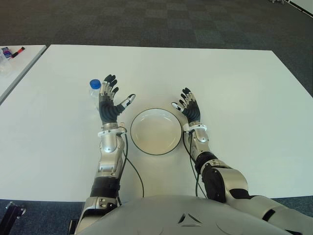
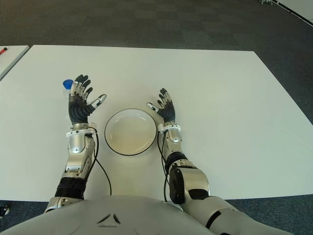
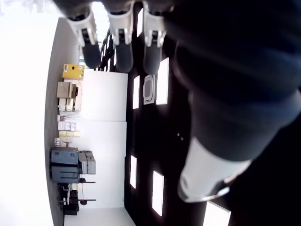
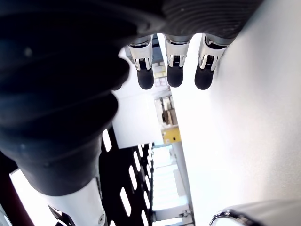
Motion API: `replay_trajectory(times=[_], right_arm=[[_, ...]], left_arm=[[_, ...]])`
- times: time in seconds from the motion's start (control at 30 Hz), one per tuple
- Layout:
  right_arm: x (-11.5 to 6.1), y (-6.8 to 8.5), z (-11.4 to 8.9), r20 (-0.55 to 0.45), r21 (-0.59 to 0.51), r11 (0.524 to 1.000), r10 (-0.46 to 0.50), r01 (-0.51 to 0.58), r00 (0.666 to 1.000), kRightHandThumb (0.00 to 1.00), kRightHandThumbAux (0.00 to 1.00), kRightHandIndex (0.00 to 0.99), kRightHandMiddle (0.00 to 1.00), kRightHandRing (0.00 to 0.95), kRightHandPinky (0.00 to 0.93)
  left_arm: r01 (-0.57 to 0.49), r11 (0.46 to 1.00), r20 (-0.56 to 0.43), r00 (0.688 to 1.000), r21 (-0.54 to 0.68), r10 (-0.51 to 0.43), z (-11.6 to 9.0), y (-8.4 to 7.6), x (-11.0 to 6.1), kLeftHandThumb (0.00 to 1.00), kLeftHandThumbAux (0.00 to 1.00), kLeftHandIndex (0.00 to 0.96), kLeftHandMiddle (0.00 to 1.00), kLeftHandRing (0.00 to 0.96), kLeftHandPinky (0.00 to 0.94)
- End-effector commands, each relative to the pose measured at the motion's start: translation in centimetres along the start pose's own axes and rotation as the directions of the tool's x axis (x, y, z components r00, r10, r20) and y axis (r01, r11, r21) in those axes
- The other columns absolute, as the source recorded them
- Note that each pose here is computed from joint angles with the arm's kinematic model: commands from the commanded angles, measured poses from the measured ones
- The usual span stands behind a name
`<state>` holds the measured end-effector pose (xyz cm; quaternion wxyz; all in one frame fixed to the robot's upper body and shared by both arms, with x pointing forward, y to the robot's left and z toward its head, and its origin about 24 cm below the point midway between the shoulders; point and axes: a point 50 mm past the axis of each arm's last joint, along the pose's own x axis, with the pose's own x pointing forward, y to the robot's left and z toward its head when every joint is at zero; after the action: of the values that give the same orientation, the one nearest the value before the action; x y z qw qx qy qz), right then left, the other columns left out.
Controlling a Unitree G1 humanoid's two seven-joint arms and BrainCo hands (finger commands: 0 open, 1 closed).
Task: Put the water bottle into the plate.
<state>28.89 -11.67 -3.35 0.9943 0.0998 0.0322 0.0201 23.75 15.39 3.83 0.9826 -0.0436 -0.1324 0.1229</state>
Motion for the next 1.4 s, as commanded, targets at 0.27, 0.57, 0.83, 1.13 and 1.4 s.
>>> replay_trajectory(times=[0.27, 0.57, 0.83, 1.13, 1.4], right_arm=[[-2.2, -0.6, -3.0, -0.148, 0.006, 0.999, -0.041, 0.042, 0.988, 0.041, 0.879, 0.060, 0.047, 0.040, 0.095], [-2.2, -0.5, -2.9, -0.144, 0.005, 0.999, -0.033, 0.034, 0.989, 0.033, 0.871, 0.059, 0.044, 0.039, 0.093], [-2.2, -0.5, -3.0, -0.145, 0.005, 0.999, -0.034, 0.035, 0.989, 0.034, 0.873, 0.062, 0.049, 0.044, 0.098], [-2.2, -0.5, -3.0, -0.147, 0.009, 0.999, -0.037, 0.039, 0.988, 0.038, 0.879, 0.065, 0.051, 0.046, 0.099], [-2.1, -0.4, -3.0, -0.151, 0.000, 0.999, -0.032, 0.032, 0.988, 0.038, 0.874, 0.063, 0.050, 0.044, 0.094]], left_arm=[[0.010, 1.000, 0.026, 1.000, 0.019, -0.010, 0.8, 0.4, -0.9, 0.000, 0.847, 0.117, 0.109, 0.100, 0.121], [-0.079, 0.972, 0.174, 0.984, 0.222, 0.041, 2.9, 1.0, -1.2, 0.000, 0.827, 0.119, 0.109, 0.098, 0.121], [-0.222, 0.905, 0.285, 0.951, 0.362, 0.120, 4.2, 0.8, -1.4, 0.000, 0.761, 0.100, 0.102, 0.086, 0.099], [-0.269, 0.891, 0.335, 0.931, 0.365, 0.144, 5.0, 1.1, -1.5, 0.000, 0.718, 0.085, 0.091, 0.075, 0.094], [-0.364, 0.827, 0.425, 0.889, 0.429, 0.170, 5.7, 2.3, -0.9, 0.000, 0.686, 0.092, 0.103, 0.076, 0.090]])
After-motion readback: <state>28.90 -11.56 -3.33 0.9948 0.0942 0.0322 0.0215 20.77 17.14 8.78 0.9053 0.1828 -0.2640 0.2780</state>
